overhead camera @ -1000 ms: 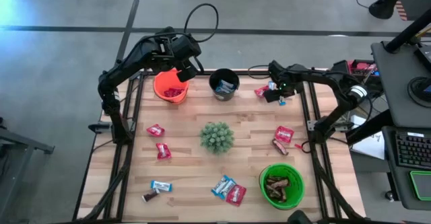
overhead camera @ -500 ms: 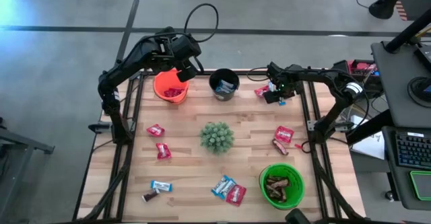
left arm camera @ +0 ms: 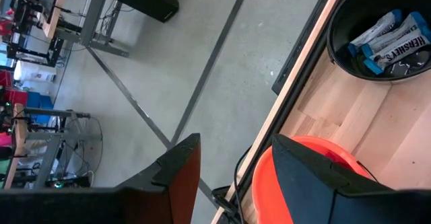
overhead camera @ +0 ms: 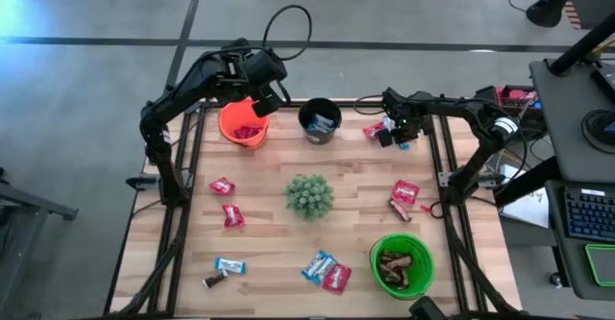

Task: Organize candy in baskets
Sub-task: Put the white chocolate bar into the black bucket

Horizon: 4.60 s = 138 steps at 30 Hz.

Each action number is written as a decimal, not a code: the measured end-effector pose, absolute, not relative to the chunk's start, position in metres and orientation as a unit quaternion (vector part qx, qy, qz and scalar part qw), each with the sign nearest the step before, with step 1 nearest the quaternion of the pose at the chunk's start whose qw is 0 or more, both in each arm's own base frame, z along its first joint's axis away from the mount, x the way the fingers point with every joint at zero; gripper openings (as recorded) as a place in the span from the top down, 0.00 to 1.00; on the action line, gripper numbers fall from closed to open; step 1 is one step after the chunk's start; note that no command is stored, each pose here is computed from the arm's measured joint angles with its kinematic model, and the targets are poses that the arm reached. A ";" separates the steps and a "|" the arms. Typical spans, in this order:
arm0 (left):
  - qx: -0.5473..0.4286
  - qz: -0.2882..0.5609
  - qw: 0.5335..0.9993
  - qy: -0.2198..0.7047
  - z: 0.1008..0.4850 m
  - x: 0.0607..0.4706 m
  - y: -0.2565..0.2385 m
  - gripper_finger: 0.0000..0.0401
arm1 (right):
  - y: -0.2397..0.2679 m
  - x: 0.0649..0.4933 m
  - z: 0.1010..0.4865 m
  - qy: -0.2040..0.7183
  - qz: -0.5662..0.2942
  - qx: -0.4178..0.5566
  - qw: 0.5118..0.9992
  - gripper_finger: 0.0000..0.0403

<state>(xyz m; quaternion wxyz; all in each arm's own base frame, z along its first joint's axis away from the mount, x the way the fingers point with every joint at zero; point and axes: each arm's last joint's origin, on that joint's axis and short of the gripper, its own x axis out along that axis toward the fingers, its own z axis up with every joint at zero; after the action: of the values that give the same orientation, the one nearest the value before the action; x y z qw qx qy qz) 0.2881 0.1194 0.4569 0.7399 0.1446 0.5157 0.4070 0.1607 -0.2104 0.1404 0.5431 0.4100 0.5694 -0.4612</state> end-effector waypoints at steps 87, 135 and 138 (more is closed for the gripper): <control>0.198 0.419 0.693 0.553 0.458 0.277 0.141 0.59 | -0.215 0.351 0.293 0.402 -0.177 0.277 0.855 0.92; 0.003 0.182 0.822 0.539 0.433 0.305 0.101 0.53 | -0.119 0.191 0.419 0.463 -0.277 0.287 0.791 0.60; -0.006 0.149 0.821 0.551 0.425 0.312 0.087 0.53 | -0.117 0.188 0.420 0.464 -0.278 0.287 0.791 0.60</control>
<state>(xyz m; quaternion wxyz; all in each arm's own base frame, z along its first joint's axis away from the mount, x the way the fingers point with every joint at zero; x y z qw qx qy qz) 0.3118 0.0868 0.4246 0.8213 -0.0063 0.5508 0.1487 0.1884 -0.1173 0.4197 0.7907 0.2869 0.4640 -0.2779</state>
